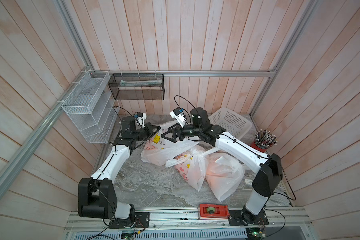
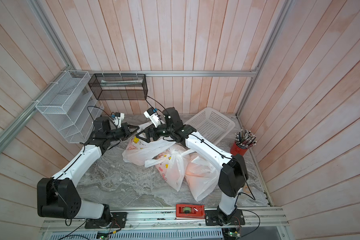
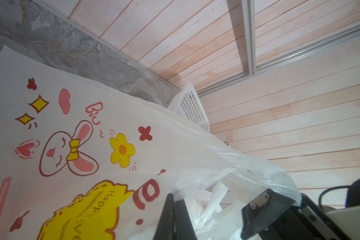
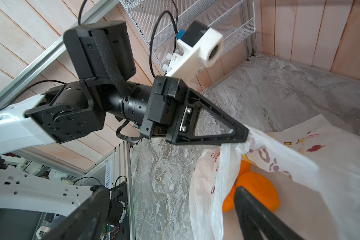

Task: Place the oranges into plastic bags & tie knots
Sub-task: Pick up the orange from the basket.

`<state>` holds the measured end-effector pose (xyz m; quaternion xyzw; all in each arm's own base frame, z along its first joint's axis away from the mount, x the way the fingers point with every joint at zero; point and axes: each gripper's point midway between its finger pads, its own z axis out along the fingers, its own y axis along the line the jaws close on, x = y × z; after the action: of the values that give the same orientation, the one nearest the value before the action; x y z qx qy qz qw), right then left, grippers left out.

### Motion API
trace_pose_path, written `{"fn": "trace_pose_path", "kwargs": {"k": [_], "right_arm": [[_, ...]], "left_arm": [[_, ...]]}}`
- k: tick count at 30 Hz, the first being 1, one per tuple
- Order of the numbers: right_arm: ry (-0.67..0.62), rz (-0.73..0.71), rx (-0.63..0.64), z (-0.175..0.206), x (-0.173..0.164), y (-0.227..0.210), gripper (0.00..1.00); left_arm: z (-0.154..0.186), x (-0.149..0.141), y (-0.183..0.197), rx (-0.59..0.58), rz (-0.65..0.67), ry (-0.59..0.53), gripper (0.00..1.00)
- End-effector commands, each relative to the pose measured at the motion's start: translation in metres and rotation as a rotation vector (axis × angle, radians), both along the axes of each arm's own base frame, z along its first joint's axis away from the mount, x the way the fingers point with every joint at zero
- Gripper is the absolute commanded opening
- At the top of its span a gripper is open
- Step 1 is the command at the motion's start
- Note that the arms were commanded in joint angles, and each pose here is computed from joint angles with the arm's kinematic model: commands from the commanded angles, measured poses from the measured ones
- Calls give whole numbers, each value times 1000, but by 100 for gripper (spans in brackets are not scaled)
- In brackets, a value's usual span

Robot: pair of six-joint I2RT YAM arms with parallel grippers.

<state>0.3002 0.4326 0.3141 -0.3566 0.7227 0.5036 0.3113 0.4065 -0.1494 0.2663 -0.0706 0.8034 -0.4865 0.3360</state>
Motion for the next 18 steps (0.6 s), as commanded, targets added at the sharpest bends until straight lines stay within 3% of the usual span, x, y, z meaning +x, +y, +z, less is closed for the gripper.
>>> {"fn": "trace_pose_path", "kwargs": {"k": [1,9,18], "right_arm": [[64,45,-8,-23,-10,9,96],[91,103,-3,-22,-35,19,96],[-76,9,69,54,-25,-6,96]], "left_arm": [[17,6,1,-6,-2,-59,0],[21,14,2,-9,6,-74,0],[1,17,8,30,41,-40,0]]}}
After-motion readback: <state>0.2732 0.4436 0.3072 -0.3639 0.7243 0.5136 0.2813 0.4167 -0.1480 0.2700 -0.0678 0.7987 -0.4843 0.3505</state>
